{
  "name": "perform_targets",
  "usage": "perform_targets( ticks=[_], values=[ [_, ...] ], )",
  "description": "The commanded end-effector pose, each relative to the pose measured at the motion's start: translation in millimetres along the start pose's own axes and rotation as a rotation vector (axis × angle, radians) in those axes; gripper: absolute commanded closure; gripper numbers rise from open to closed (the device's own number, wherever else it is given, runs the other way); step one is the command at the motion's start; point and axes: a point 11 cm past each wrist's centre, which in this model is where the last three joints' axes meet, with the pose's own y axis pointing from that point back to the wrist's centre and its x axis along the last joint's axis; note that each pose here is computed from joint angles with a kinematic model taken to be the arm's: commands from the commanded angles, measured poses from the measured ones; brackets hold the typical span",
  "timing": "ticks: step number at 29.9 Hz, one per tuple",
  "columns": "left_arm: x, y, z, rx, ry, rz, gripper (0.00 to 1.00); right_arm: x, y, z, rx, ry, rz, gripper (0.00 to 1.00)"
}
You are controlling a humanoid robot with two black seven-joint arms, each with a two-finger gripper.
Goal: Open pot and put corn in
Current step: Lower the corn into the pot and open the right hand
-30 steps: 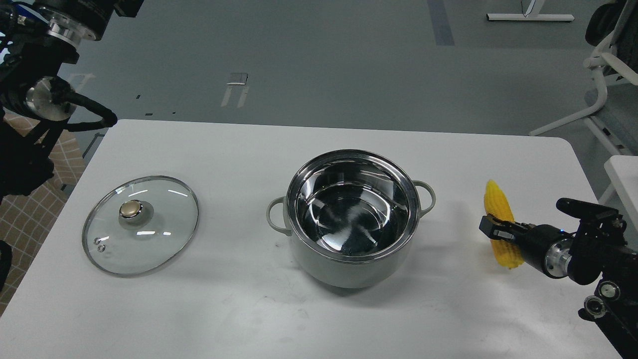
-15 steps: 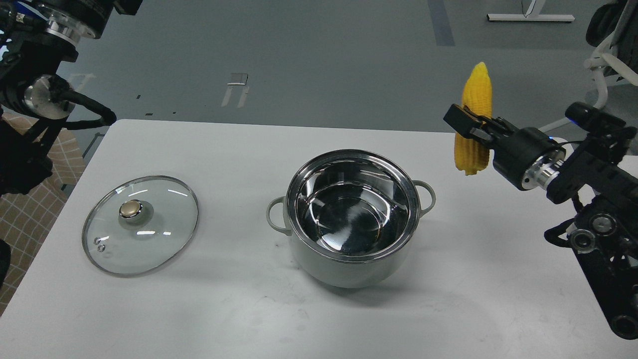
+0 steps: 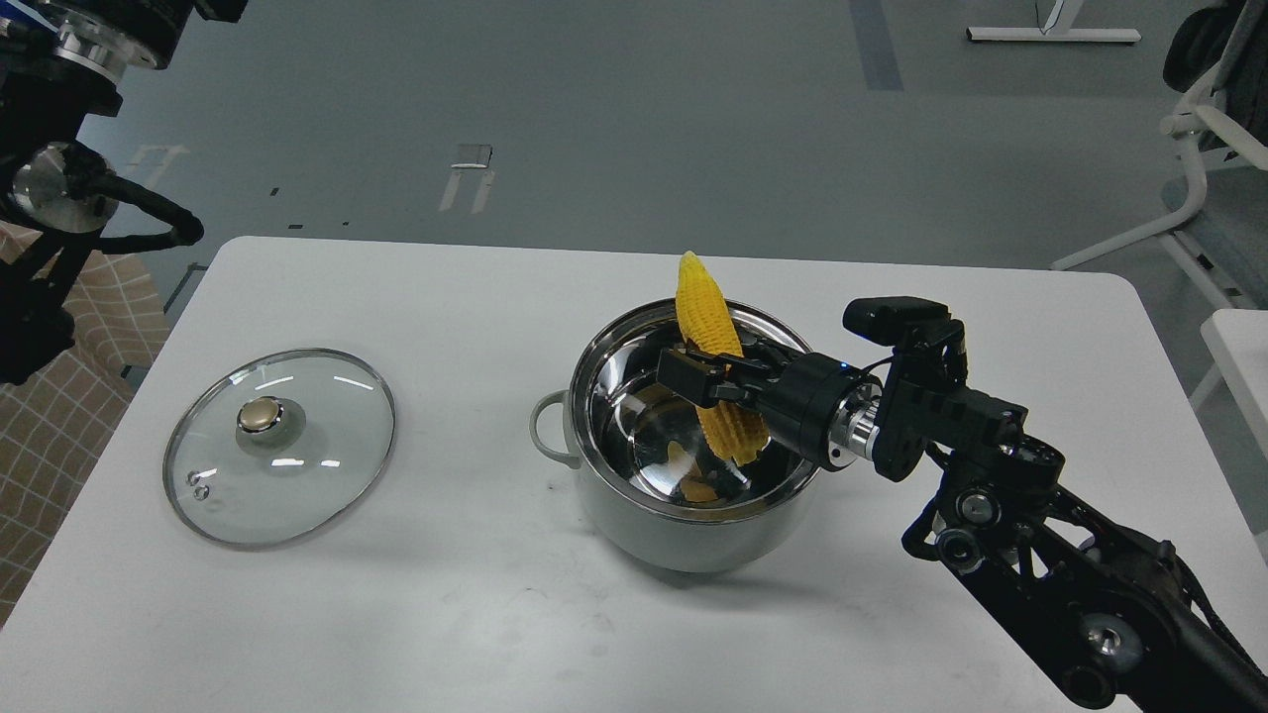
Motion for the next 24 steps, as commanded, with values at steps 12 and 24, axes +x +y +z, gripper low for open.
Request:
perform_targets(
  ticks=[12, 24],
  values=[
    [-3, 0, -4, 0.006, 0.006, -0.005, 0.02, 1, 0, -1, 0.001, 0.005, 0.004, 0.04],
    [1, 1, 2, -0.005, 0.002, -0.002, 0.02, 91, 15, -2, 0.01, -0.004, 0.274, 0.04]
  ],
)
